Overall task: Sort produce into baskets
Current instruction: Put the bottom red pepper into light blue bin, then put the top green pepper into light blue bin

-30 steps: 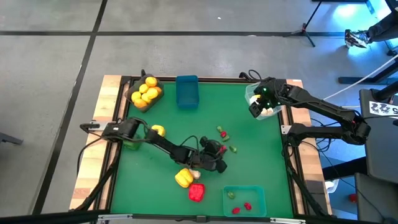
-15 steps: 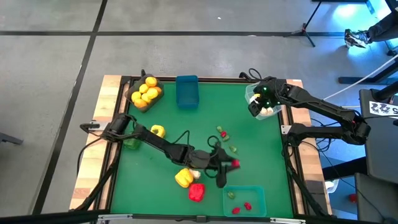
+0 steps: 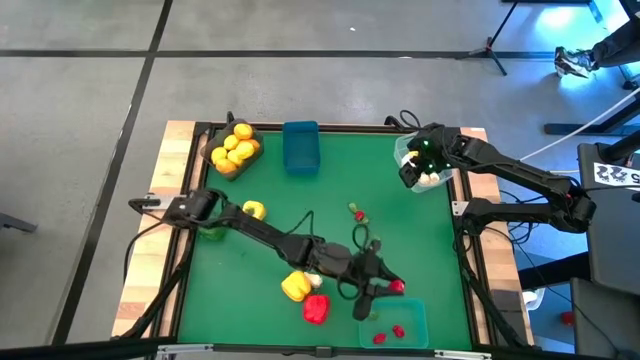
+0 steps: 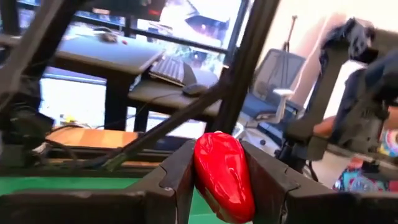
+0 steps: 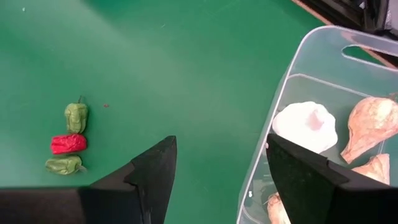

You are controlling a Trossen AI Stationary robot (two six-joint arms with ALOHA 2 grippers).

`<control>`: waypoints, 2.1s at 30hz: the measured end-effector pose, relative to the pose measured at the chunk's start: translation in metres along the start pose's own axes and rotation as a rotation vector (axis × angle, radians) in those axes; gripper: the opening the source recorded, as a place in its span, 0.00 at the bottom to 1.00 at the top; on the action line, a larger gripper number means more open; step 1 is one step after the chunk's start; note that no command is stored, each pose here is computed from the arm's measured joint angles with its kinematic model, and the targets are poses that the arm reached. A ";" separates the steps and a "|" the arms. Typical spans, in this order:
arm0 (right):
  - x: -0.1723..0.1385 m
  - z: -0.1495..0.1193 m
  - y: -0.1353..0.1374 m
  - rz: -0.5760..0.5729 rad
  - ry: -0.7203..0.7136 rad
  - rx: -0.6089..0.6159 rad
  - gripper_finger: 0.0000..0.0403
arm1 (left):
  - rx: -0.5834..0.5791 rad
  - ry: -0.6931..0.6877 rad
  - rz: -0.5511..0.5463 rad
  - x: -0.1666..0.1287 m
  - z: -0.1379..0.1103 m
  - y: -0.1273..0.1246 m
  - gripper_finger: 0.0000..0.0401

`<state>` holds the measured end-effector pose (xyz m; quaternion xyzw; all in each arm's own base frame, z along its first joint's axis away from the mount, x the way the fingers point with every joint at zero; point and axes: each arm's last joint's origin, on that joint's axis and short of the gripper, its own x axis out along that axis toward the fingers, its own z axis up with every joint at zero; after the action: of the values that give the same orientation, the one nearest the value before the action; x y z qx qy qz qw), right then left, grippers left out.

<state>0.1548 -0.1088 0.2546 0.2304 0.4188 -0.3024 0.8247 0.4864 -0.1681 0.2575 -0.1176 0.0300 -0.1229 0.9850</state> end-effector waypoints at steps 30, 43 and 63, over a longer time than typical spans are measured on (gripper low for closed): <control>0.019 -0.019 -0.004 -0.018 0.061 -0.007 0.60 | -0.014 0.355 -0.012 0.039 -0.117 -0.032 0.29; 0.020 -0.017 0.000 0.126 0.042 -0.038 0.60 | -0.177 0.301 -0.024 0.044 -0.104 -0.012 0.29; 0.020 -0.016 0.000 0.128 0.032 -0.074 0.60 | -0.386 0.246 -0.077 0.049 -0.089 0.009 0.52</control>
<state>0.1554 -0.1046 0.2290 0.2306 0.4275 -0.2297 0.8434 0.5279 -0.1919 0.1673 -0.2891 0.1683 -0.1656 0.9277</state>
